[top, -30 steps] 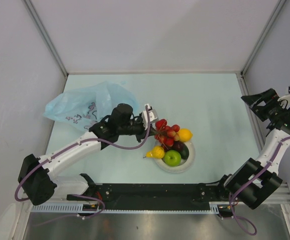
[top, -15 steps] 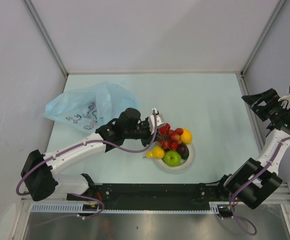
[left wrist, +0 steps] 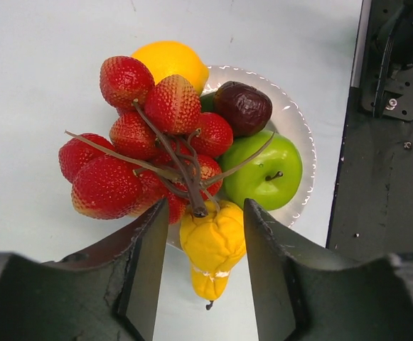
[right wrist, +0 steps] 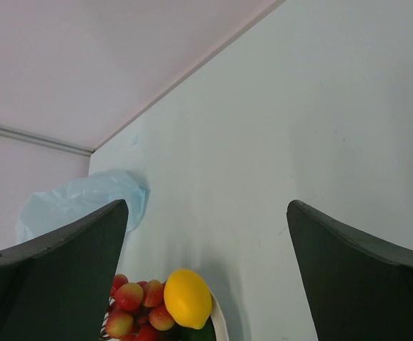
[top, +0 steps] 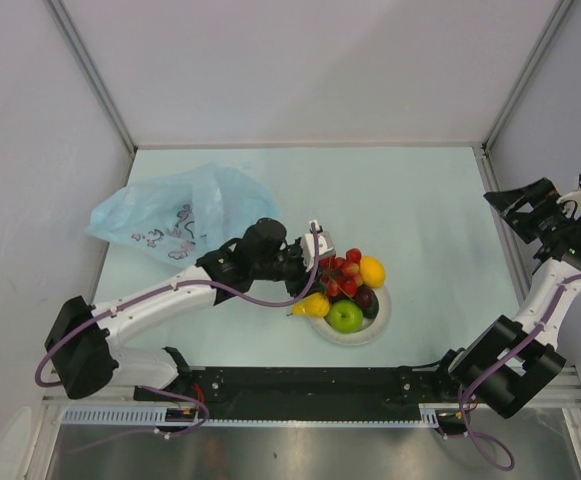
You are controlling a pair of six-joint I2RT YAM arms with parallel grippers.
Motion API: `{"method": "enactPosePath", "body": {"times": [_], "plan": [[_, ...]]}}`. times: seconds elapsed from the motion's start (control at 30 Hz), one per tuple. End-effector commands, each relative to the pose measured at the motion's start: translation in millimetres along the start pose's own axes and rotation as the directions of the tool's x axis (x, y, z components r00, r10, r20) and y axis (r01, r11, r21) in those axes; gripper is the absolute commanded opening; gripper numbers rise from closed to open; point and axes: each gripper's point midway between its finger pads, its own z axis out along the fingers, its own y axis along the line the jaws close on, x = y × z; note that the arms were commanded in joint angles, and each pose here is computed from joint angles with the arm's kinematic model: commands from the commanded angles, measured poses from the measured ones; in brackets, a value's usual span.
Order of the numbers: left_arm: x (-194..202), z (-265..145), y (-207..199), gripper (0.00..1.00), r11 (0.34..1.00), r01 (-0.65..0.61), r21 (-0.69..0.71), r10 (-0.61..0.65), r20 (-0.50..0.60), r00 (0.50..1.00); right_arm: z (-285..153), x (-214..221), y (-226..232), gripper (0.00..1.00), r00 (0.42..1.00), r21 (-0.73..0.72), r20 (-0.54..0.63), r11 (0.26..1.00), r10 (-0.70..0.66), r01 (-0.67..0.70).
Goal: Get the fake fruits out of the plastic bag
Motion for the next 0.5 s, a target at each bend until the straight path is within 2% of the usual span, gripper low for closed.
{"method": "enactPosePath", "body": {"times": [0.0, 0.07, 0.13, 0.27, 0.33, 0.47], "plan": [[-10.1, 1.1, -7.7, 0.54, 0.999, -0.006, 0.039, 0.004, 0.029, 1.000, -1.8, -7.1, 5.8, 1.00, 0.999, -0.023, 0.020, 0.999, -0.038, 0.038], [-9.7, 0.5, -8.4, 0.58, 0.999, -0.009, 0.042, 0.007, 0.029, 1.000, -1.3, -6.8, 5.5, 1.00, 0.999, -0.022, 0.019, 0.999, -0.035, 0.036], [-10.7, 0.4, -8.1, 0.70, 0.999, -0.010, 0.038, 0.008, 0.033, 0.999, -1.2, -6.7, 4.4, 1.00, 0.999, -0.021, 0.019, 0.999, -0.034, 0.034], [-10.0, 0.2, -3.7, 0.82, 1.000, -0.021, 0.016, 0.021, 0.025, 0.999, -1.3, -8.0, 5.4, 1.00, 0.999, -0.023, 0.024, 0.999, -0.038, 0.039], [-6.9, -0.6, -4.8, 1.00, 0.999, -0.027, 0.024, 0.027, 0.008, 1.000, -1.4, -8.2, 6.1, 1.00, 0.999, -0.027, 0.024, 0.999, -0.038, 0.038], [-1.3, -9.0, -2.2, 1.00, 0.999, -0.036, 0.004, 0.036, -0.042, 0.998, -1.1, -8.4, 7.0, 1.00, 0.999, -0.034, 0.022, 0.999, -0.040, 0.041]]}}
